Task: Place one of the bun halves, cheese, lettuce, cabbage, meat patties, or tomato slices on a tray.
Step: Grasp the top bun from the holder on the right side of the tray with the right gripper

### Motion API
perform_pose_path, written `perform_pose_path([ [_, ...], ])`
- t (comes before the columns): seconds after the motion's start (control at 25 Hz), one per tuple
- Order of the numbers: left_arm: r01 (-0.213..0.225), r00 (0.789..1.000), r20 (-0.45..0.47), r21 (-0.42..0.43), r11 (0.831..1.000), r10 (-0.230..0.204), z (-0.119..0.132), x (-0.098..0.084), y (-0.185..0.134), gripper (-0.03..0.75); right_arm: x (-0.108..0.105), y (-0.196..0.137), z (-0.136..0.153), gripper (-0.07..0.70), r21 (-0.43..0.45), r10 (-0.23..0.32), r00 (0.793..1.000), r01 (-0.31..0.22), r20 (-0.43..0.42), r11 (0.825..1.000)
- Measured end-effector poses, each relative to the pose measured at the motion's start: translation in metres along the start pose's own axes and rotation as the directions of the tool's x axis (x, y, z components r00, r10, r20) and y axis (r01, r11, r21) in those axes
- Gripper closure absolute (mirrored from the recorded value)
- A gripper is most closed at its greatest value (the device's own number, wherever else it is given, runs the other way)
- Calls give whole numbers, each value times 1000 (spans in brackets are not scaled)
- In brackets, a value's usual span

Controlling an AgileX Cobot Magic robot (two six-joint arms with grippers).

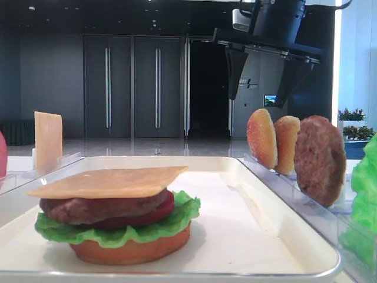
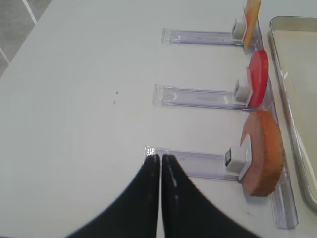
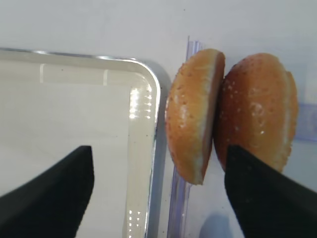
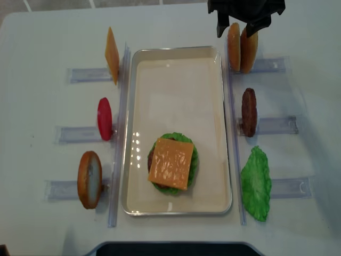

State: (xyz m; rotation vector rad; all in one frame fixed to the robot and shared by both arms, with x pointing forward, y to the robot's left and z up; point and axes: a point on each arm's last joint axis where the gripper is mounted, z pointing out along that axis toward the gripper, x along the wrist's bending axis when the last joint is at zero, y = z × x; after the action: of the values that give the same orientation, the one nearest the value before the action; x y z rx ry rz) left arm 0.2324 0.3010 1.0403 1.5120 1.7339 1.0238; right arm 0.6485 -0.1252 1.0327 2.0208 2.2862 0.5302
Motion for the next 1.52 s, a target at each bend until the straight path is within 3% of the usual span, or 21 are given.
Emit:
perform_pose_path([
  [0.84, 0, 1000, 0, 0, 1000, 0, 0, 0, 0, 715, -3, 3, 22, 97, 9, -12, 1000, 12, 11, 1000],
  [1.16, 0, 1000, 0, 0, 1000, 0, 0, 0, 0, 715, -5, 1, 40, 123, 55, -13, 1000, 11, 23, 998],
  [1.28, 0, 1000, 0, 0, 1000, 0, 0, 0, 0, 715, -7, 1, 40, 181, 52, -24, 999, 22, 41, 998],
  [1.44, 0, 1000, 0, 0, 1000, 0, 0, 0, 0, 715, -10, 2, 40, 357, 45, -42, 997, 38, 71, 998],
  [1.52, 0, 1000, 0, 0, 1000, 0, 0, 0, 0, 715, -10, 2, 40, 391, 40, -43, 996, 40, 73, 998],
])
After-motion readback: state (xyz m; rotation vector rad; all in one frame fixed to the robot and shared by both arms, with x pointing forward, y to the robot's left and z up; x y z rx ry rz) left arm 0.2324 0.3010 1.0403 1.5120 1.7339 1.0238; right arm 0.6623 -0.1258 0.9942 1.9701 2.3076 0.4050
